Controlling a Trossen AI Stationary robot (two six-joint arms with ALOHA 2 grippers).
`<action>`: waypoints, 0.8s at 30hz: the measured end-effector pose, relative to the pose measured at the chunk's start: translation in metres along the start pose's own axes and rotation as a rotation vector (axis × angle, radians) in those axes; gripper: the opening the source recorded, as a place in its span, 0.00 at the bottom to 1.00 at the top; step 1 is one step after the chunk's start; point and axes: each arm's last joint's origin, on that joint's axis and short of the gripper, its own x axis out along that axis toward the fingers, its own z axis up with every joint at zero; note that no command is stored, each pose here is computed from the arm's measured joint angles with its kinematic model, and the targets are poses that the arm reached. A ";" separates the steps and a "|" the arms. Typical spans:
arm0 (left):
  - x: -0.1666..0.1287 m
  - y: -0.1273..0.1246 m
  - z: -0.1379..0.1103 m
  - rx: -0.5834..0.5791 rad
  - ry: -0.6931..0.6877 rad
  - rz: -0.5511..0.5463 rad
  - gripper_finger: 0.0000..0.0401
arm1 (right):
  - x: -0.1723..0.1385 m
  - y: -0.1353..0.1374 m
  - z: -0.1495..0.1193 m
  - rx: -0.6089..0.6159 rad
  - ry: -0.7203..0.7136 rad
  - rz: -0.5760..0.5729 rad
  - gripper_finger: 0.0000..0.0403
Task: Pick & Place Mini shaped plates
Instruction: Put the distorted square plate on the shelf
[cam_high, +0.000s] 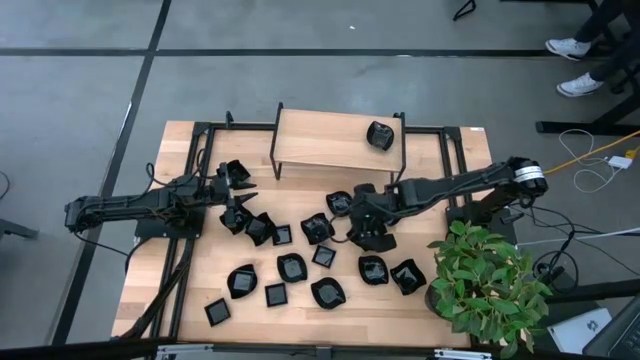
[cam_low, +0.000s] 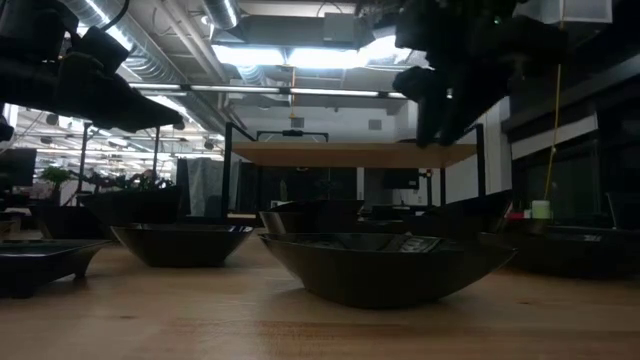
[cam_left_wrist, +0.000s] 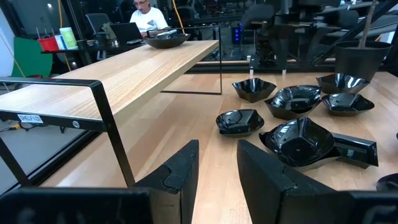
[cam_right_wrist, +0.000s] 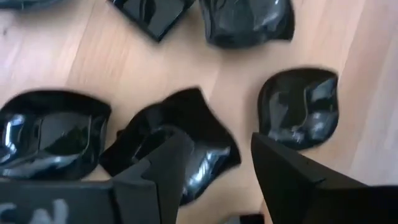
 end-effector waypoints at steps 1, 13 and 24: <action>0.000 0.000 0.000 0.000 0.000 0.000 0.26 | 0.000 0.000 -0.003 0.012 0.026 0.004 0.45; 0.000 0.000 0.000 0.000 0.000 0.000 0.26 | -0.003 -0.010 -0.031 0.438 0.286 -0.022 0.45; 0.000 0.000 0.000 0.000 0.000 0.000 0.26 | 0.026 -0.011 -0.056 0.651 0.304 -0.097 0.45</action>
